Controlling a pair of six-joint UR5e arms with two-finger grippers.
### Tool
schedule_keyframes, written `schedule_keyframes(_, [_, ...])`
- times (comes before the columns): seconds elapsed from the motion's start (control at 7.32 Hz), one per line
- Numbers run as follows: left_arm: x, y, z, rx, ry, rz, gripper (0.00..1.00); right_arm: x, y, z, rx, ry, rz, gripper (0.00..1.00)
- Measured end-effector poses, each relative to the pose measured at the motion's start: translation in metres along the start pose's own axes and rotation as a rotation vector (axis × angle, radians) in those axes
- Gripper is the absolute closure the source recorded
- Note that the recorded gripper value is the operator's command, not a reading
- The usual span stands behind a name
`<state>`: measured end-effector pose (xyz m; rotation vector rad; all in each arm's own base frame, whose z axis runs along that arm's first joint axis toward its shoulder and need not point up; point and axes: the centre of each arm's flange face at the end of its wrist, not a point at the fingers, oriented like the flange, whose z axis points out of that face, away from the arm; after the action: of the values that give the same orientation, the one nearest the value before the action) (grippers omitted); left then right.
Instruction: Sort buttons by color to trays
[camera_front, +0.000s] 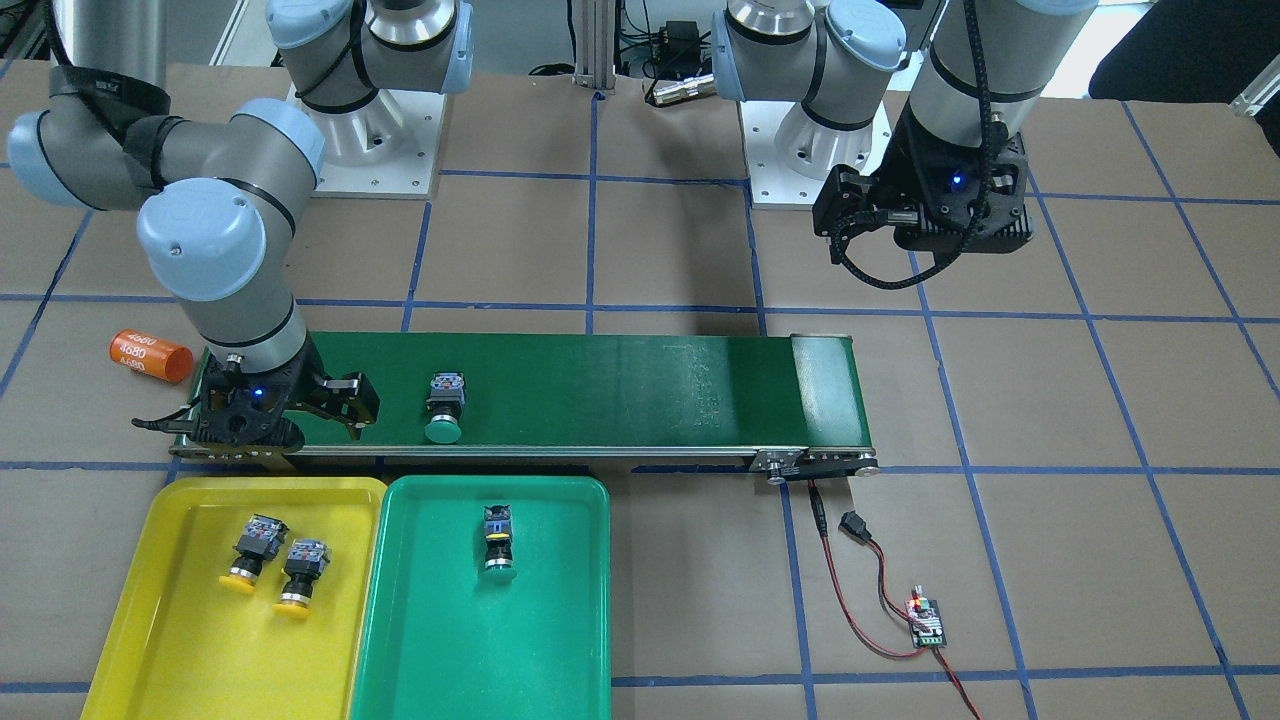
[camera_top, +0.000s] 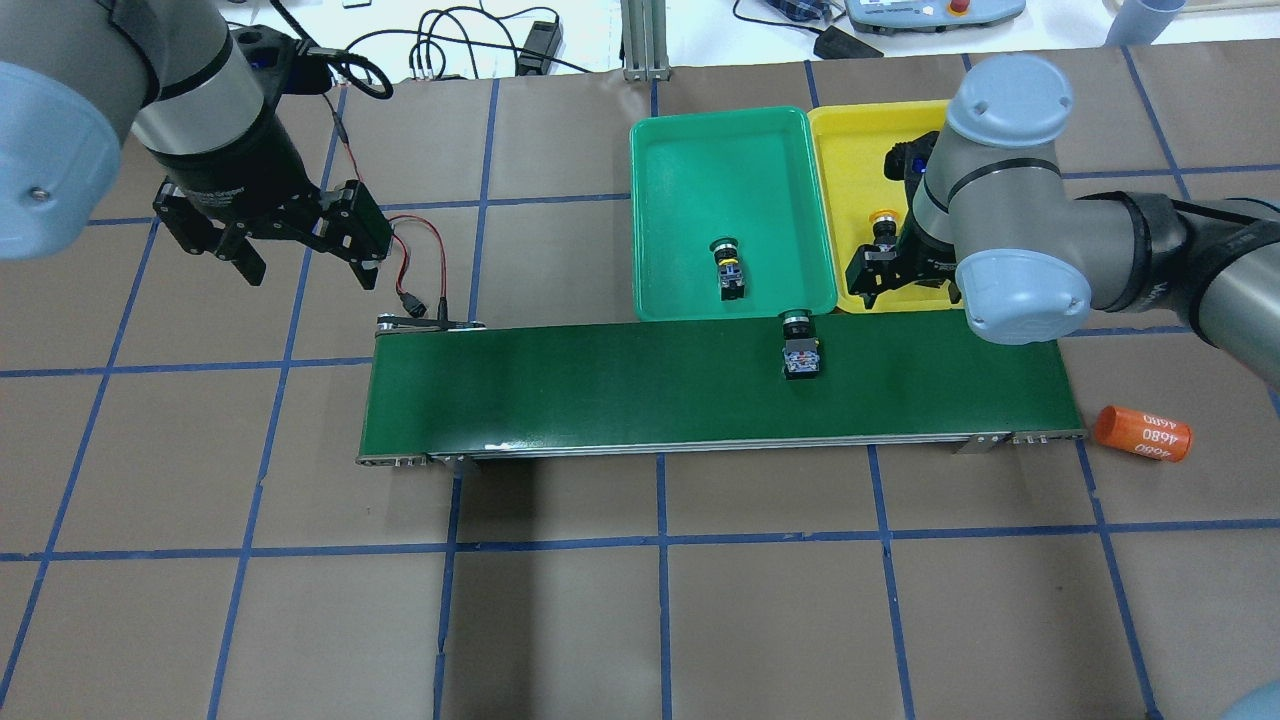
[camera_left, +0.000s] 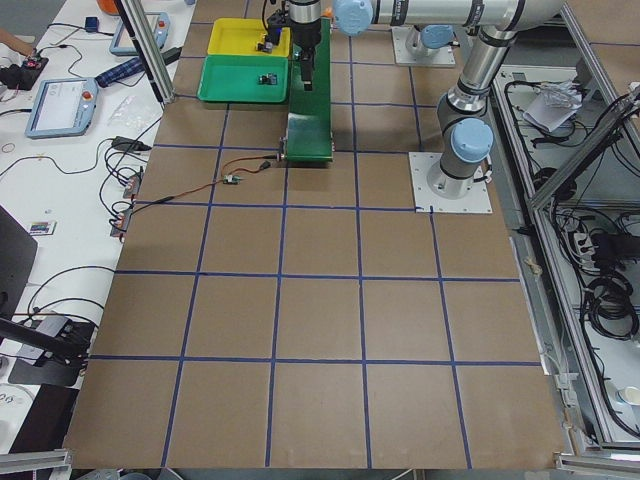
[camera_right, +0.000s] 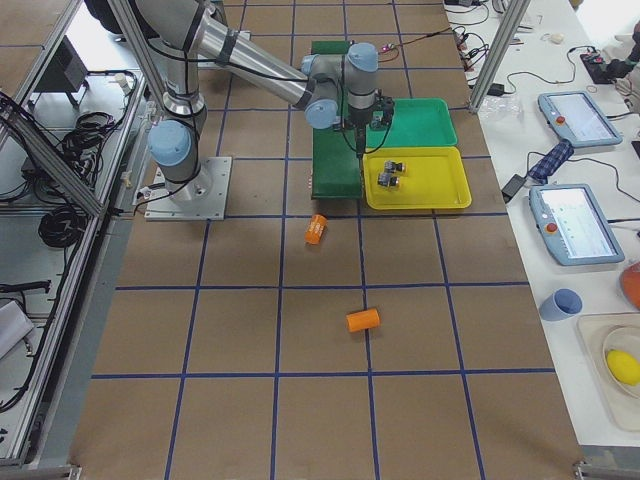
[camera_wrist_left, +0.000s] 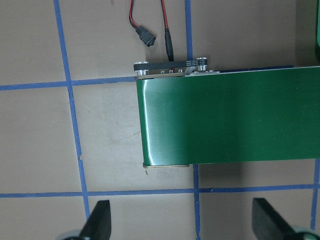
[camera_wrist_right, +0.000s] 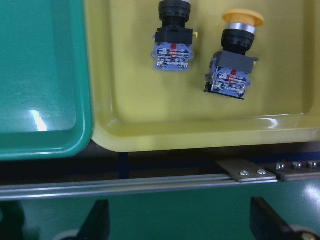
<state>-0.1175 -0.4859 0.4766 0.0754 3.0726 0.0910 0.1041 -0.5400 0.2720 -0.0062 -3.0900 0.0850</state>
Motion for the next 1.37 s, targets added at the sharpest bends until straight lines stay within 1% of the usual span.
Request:
schedule_keyframes(0.14, [0.000, 0.000, 0.000, 0.000, 0.000, 0.000, 0.00, -0.005, 0.003, -0.003, -0.012, -0.035, -0.002, 0.00])
schedule_keyframes(0.27, [0.000, 0.000, 0.001, -0.001, 0.000, 0.000, 0.00, -0.007, 0.006, -0.006, -0.022, -0.056, -0.005, 0.00])
schedule_keyframes(0.41, [0.000, 0.000, 0.001, -0.002, 0.000, 0.000, 0.00, -0.009, 0.011, -0.007, -0.028, -0.067, -0.014, 0.00])
schedule_keyframes(0.82, [0.000, 0.000, 0.002, -0.002, 0.000, 0.000, 0.00, -0.012, 0.038, 0.000, -0.058, -0.078, -0.022, 0.00])
schedule_keyframes(1.37, [0.000, 0.000, 0.003, -0.004, 0.000, 0.000, 0.00, -0.021, 0.046, 0.006, -0.073, -0.077, -0.036, 0.00])
